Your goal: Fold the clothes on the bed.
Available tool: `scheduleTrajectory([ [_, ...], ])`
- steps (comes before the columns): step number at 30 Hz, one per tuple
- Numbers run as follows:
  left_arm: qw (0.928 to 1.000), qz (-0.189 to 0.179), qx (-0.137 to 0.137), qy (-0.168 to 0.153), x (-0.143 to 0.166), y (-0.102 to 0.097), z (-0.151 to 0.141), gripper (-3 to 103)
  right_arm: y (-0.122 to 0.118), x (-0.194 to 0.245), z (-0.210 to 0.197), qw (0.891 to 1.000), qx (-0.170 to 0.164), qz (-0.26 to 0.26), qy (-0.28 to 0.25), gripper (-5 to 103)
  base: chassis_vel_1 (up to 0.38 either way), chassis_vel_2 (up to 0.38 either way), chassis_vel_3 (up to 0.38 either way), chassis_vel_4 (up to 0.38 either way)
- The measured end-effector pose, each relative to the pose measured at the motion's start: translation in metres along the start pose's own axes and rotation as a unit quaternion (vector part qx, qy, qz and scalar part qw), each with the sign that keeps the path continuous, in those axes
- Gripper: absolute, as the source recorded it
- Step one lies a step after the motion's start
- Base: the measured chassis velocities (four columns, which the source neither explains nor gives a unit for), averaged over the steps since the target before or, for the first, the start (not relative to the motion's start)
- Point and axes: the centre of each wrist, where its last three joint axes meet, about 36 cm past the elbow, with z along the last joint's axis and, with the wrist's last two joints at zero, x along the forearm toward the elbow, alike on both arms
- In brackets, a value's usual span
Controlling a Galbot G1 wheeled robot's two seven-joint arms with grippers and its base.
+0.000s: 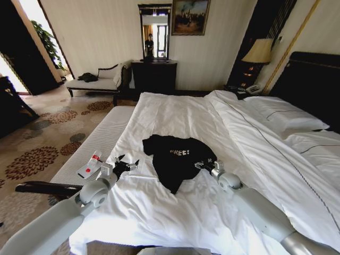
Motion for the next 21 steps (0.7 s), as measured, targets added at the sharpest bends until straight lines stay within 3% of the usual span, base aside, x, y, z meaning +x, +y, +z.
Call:
scheduleTrajectory([
  [2, 1.0, 0.0, 0.001, -0.001, -0.0006, 0.0005, -0.0002, 100, 0.0029, -0.0017, -0.0003, 1.0, -0.001, -0.003, 0.0, 73, 0.0, 0.0, 0.0, 0.0],
  [4, 1.0, 0.0, 0.001, -0.002, -0.0008, 0.0005, -0.0003, 100, 0.0038, -0.002, 0.0, 1.0, -0.001, -0.004, 0.0, 73, 0.0, 0.0, 0.0, 0.0],
  [5, 1.0, 0.0, 0.001, -0.002, -0.0013, 0.0007, -0.0003, 100, 0.0061, -0.0024, 0.0005, 1.0, -0.001, -0.006, 0.001, 62, 0.0, 0.0, 0.0, 0.0],
  [6, 1.0, 0.0, 0.002, -0.003, -0.0014, 0.0008, -0.0004, 100, 0.0074, -0.0026, 0.0006, 1.0, -0.001, -0.007, 0.001, 62, 0.0, 0.0, 0.0, 0.0],
  [9, 1.0, 0.001, 0.002, -0.003, -0.0018, 0.0006, -0.0003, 100, 0.0089, -0.0029, 0.001, 1.0, -0.002, -0.007, 0.001, 46, 0.0, 0.0, 0.0, 0.0],
  [14, 1.0, 0.001, 0.003, -0.003, -0.0014, -0.0005, 0.0014, 100, 0.0095, -0.0025, 0.0013, 1.0, -0.003, -0.005, 0.0, 36, 0.0, 0.0, 0.0, 0.0],
  [19, 1.0, 0.004, 0.003, -0.004, 0.0, -0.0034, 0.004, 100, 0.0105, 0.0024, -0.0002, 1.0, -0.006, -0.003, -0.004, 8, 0.0, 0.0, 0.0, 0.0],
  [21, 1.0, 0.004, 0.003, -0.004, 0.0001, -0.0038, 0.0039, 100, 0.0102, 0.0036, -0.0003, 1.0, -0.006, -0.003, -0.004, 8, 0.0, 0.0, 0.0, 0.0],
])
